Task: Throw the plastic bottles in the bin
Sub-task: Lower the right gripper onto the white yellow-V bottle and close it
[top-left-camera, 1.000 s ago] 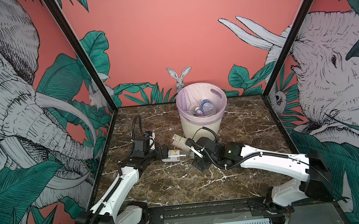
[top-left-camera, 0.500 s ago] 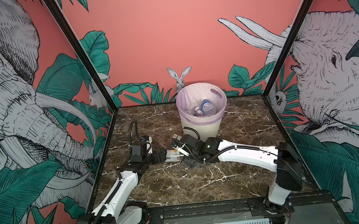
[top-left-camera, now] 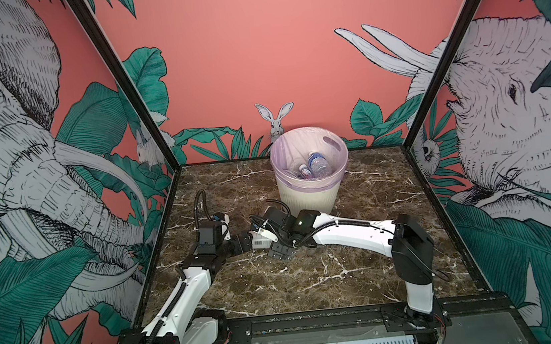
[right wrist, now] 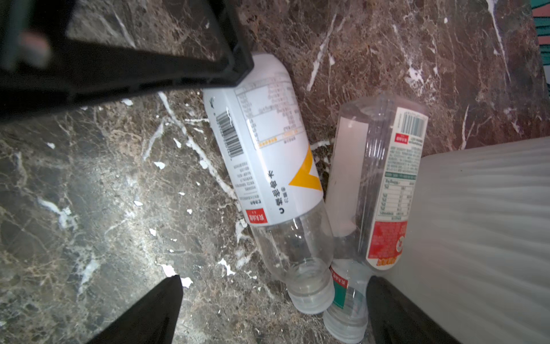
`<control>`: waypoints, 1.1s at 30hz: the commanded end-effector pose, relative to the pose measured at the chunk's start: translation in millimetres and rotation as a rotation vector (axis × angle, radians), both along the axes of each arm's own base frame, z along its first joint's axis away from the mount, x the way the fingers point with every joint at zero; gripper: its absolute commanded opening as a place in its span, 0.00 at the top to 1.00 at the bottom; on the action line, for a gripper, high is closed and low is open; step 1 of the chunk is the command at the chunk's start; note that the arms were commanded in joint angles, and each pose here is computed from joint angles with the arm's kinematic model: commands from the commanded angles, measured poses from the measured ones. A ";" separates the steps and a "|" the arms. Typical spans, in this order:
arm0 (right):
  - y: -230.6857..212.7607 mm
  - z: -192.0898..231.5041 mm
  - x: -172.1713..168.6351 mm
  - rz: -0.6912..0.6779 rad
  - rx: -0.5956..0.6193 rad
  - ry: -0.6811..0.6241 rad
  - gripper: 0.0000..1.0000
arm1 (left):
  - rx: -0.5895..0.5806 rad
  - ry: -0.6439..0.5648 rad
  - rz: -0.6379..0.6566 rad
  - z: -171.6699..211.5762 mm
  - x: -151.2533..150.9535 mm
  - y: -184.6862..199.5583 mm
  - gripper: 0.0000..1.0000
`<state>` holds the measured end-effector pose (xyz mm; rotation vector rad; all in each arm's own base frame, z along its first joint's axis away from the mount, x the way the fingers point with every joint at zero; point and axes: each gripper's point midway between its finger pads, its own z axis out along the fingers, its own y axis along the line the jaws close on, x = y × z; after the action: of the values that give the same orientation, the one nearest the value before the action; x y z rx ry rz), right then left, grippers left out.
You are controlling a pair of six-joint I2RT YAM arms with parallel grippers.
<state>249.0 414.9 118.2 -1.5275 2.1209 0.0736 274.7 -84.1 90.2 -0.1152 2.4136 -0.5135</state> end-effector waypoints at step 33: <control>30.9 -73.6 11.4 0.027 -0.004 0.216 0.19 | -0.020 -0.001 0.029 -3.3 -25.8 7.1 0.02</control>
<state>270.1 447.1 62.3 -1.5896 2.2223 0.2380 256.9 -80.4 96.6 -0.1322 2.3735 -0.5286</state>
